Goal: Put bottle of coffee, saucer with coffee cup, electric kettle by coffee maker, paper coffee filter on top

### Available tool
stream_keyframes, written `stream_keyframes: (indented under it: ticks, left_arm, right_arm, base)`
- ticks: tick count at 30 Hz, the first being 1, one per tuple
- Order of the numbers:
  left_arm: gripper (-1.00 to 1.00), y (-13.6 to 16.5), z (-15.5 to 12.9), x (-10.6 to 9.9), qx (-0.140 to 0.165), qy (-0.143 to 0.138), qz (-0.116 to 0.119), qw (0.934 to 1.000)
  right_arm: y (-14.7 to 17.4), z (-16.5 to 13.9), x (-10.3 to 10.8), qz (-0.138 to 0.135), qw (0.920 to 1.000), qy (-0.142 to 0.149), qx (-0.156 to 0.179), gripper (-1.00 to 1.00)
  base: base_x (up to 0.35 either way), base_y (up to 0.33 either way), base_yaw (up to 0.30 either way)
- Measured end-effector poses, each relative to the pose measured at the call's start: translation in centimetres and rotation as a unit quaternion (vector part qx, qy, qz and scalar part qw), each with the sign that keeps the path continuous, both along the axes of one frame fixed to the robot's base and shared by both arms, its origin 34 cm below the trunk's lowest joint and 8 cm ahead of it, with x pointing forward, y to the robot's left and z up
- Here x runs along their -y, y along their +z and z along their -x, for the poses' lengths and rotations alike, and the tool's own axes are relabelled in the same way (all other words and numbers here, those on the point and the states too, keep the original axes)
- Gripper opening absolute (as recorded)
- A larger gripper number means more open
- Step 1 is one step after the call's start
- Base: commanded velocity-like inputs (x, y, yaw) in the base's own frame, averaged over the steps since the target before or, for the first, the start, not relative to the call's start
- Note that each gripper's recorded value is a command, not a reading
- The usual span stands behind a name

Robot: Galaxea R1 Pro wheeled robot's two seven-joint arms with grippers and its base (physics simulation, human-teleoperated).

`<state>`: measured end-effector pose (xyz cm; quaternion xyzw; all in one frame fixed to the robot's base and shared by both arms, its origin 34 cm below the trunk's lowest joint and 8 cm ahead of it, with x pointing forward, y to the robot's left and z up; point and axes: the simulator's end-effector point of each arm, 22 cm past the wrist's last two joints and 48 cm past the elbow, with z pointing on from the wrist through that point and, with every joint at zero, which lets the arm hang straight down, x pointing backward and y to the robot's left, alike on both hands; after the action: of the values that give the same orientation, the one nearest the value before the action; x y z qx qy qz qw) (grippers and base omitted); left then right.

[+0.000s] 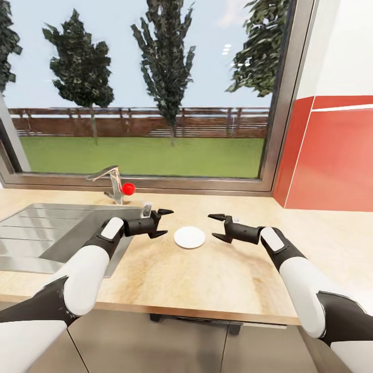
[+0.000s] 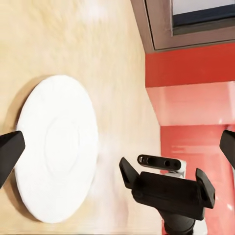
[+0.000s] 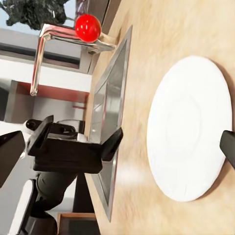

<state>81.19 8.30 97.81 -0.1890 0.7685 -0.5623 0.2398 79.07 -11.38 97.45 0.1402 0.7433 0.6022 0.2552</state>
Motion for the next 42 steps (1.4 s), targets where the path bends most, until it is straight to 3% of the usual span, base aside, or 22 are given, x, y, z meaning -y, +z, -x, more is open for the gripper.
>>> stream_keyframes:
  ticks: [8, 17, 28, 42]
  left_arm:
    - [1.00, -0.6, 0.4, 1.3, -0.009, -0.008, 0.004, 0.9999]
    - [1.00, -0.7, 0.5, 1.7, -0.010, -0.010, 0.004, 0.9999]
    - [1.00, -0.7, 0.3, 1.5, -0.008, -0.005, -0.001, 1.0000]
    - [1.00, -1.0, 0.2, 1.3, -0.007, 0.000, -0.008, 0.9999]
  right_arm:
    - [-0.1, 0.0, -0.1, 0.001, 1.0000, 0.000, -0.001, 1.00]
    - [-3.4, -0.3, 0.9, 0.067, 0.9966, -0.019, -0.042, 1.00]
    - [-3.4, -0.1, -0.5, 0.067, 0.9967, -0.011, -0.044, 1.00]
    - [-3.4, 0.0, -0.7, 0.066, 0.9968, -0.010, -0.045, 1.00]
  base:
    - [0.000, 0.000, 0.000]
    - [0.000, 0.000, 0.000]
    - [0.000, 0.000, 0.000]
    - [0.000, 0.000, 0.000]
